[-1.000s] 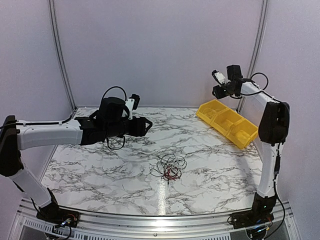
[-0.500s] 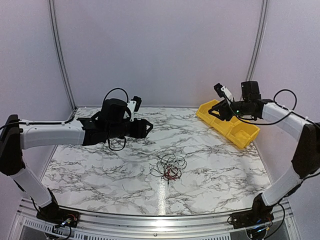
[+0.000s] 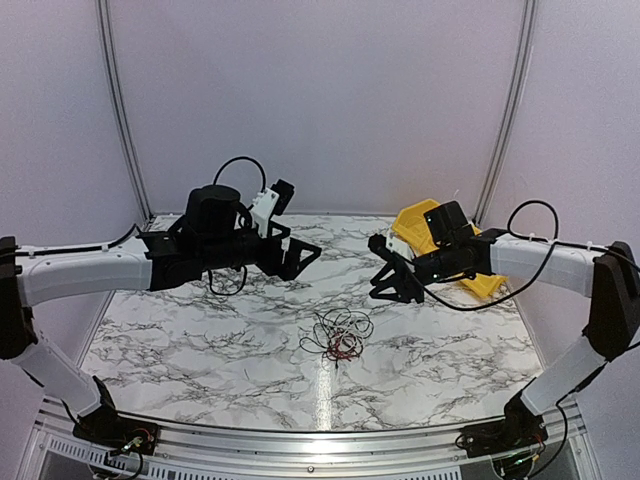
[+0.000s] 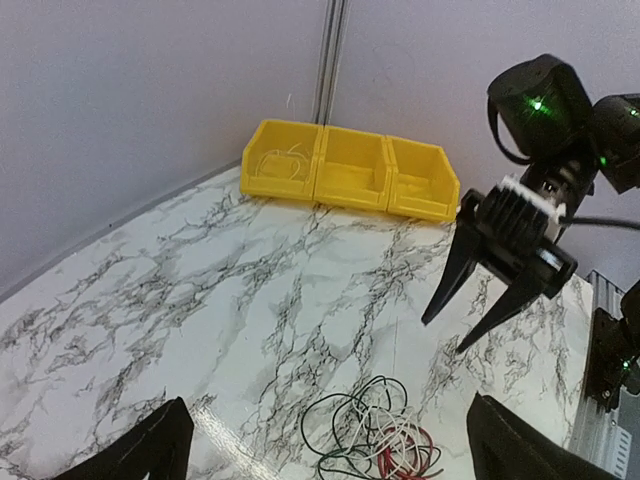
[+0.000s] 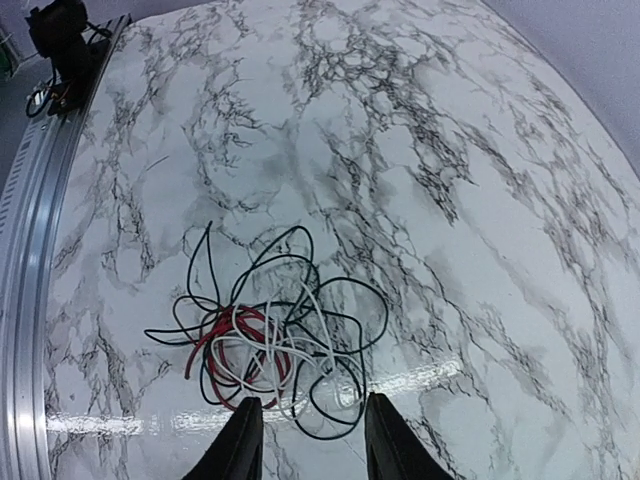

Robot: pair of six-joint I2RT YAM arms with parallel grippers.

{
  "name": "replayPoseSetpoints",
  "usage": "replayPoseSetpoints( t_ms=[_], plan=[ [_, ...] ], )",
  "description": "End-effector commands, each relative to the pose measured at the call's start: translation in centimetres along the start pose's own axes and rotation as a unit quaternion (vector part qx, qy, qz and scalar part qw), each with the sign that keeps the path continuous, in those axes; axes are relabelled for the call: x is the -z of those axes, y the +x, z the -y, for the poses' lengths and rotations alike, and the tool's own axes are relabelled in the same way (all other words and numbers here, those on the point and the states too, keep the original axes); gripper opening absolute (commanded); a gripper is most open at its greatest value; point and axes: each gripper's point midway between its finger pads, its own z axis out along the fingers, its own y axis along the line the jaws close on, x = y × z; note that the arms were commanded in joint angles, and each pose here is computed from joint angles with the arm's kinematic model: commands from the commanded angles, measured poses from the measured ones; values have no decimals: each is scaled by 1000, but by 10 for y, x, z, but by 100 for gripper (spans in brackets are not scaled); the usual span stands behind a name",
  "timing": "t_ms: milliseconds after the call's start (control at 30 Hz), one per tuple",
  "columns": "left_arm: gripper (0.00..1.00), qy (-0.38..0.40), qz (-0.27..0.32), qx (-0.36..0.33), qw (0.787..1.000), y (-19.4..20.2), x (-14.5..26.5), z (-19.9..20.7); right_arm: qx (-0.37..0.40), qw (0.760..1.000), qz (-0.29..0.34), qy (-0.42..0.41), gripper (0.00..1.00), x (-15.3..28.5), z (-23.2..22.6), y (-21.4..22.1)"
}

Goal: Untangle the cables

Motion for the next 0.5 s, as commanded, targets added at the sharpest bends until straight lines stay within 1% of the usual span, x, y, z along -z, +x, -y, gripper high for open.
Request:
replayPoseSetpoints(
  t_ms=[0, 33, 100, 133, 167, 200, 233, 333, 367, 400, 433, 467],
  plan=[
    [99, 2, 102, -62, 993, -72, 46, 17, 68, 997, -22, -6, 35, -14, -11, -15],
    [99, -17, 112, -61, 992, -78, 53, 11, 70, 997, -26, -7, 35, -16, -8, -17],
    [99, -114, 125, -46, 985, -82, 62, -22, 71, 997, -27, -8, 35, -19, -1, -27],
    [99, -189, 129, -13, 973, -79, 68, -48, 70, 997, -28, -9, 35, -20, 1, -32],
    [99, -261, 133, 24, 956, -72, 75, -74, 71, 997, -28, -10, 35, -21, 4, -37],
    [99, -295, 127, 34, 946, -63, 77, -87, 72, 997, -29, -12, 35, -24, 6, -41],
    [99, -300, 108, 36, 947, -52, 72, -91, 75, 997, -33, -12, 35, -28, 7, -46],
    [99, -342, 86, 103, 930, -8, 69, -111, 90, 994, -58, -17, 32, -42, -1, -61],
    [99, -333, 70, 108, 934, 6, 63, -111, 98, 993, -64, -26, 30, -46, -9, -64],
    [99, -313, 54, 106, 942, 16, 56, -107, 105, 992, -70, -30, 30, -48, -15, -62],
    [99, -292, 40, 106, 950, 29, 49, -101, 113, 990, -82, -29, 30, -51, -19, -56],
    [99, -280, 36, 115, 952, 38, 47, -98, 116, 988, -96, -28, 31, -54, -21, -46]
  ],
)
